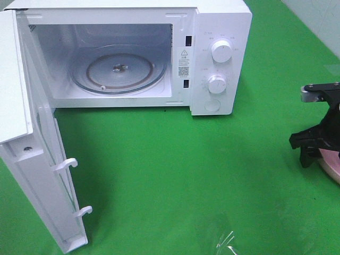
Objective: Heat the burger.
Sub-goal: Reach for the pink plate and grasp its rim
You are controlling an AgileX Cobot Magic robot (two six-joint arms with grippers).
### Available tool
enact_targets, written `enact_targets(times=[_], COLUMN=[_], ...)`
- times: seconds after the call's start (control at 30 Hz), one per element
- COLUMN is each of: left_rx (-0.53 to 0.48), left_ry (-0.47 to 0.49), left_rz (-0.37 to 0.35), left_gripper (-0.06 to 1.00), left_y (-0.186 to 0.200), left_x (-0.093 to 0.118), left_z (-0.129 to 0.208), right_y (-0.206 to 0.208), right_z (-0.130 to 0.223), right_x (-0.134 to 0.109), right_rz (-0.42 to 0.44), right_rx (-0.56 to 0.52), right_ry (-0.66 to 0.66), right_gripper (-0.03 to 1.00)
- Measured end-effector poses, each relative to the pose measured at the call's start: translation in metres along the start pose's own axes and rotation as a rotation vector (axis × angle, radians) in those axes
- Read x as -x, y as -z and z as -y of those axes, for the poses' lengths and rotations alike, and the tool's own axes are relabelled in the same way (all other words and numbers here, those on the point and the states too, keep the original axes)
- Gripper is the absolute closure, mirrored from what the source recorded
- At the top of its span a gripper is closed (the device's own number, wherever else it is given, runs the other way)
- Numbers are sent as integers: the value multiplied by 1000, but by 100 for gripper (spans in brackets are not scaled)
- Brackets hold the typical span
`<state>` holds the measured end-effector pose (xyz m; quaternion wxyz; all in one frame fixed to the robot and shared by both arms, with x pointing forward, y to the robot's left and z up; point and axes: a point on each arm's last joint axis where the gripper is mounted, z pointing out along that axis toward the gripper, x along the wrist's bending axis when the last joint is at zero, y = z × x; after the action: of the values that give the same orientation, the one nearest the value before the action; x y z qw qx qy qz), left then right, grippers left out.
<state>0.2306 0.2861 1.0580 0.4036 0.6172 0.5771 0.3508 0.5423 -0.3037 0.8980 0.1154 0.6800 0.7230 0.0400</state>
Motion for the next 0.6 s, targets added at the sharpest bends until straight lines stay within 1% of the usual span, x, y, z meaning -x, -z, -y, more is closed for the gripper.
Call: enact_targets(times=[0.13,0.3,0.43,0.6], left_rx=[0,0,0,0], left_ry=[0,0,0,0], left_rz=[0,0,0,0], left_gripper=[-5,-5,-5,-5], left_y=[0,0,0,0], left_x=[0,0,0,0], left_z=[0,0,0,0], right_y=[-4,-14,-15,-15], right_z=[-1,2,1,1], right_x=[-1,-2,-2,-2], right_rz=[-3,-5,-6,-6], right_rx=[0,-30,-26,-26], right_ry=[1,5,3,3], right_gripper=[20,20,20,24])
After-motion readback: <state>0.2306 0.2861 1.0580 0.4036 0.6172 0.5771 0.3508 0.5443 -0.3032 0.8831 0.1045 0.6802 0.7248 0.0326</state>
